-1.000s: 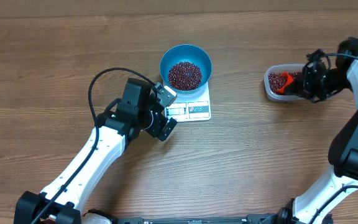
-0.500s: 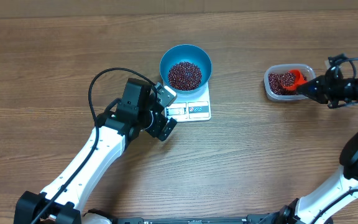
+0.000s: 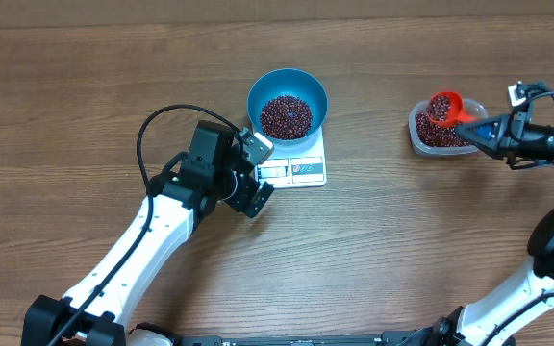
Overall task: Scoop item into bowl and weigh 150g on scale
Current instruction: 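Scoop beans and lift the filled scoop toward the bowl, then move the full scoop over the blue bowl with the right gripper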
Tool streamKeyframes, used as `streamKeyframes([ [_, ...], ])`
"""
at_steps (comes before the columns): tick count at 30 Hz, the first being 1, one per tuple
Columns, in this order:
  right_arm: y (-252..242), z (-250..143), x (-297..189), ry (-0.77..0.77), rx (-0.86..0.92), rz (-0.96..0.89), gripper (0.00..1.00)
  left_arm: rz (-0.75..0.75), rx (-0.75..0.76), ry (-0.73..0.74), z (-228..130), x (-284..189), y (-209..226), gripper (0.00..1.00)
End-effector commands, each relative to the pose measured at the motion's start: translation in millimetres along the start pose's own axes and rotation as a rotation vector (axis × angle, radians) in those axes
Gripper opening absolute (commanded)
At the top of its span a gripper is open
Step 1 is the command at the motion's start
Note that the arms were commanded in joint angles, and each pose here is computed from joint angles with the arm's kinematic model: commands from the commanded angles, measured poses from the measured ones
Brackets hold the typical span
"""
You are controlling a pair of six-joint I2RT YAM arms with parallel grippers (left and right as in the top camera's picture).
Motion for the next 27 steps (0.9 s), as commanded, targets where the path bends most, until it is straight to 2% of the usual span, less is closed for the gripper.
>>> streamKeyframes([
  [1, 16, 4, 20, -0.001, -0.050, 0.080, 0.04, -0.015, -0.009, 0.014, -5, 4, -2, 0.99],
  [19, 87, 1, 125, 0.095, -0.134, 0.401, 0.04, -0.016, -0.009, 0.014, -5, 4, -2, 1.00],
  [27, 92, 6, 158, 0.186, -0.132, 0.425, 0.04, -0.016, -0.009, 0.014, -5, 4, -2, 1.00],
])
Point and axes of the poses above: each gripper's point midway between its finger pads, its own x axis out along the fingers, its own y axis along the line the jaws close on, z = x × y, the point moved 5 cm from there along -x, back along the fingers, and after that the axes turned 2 degrees about -x, right-handed, at the moved point
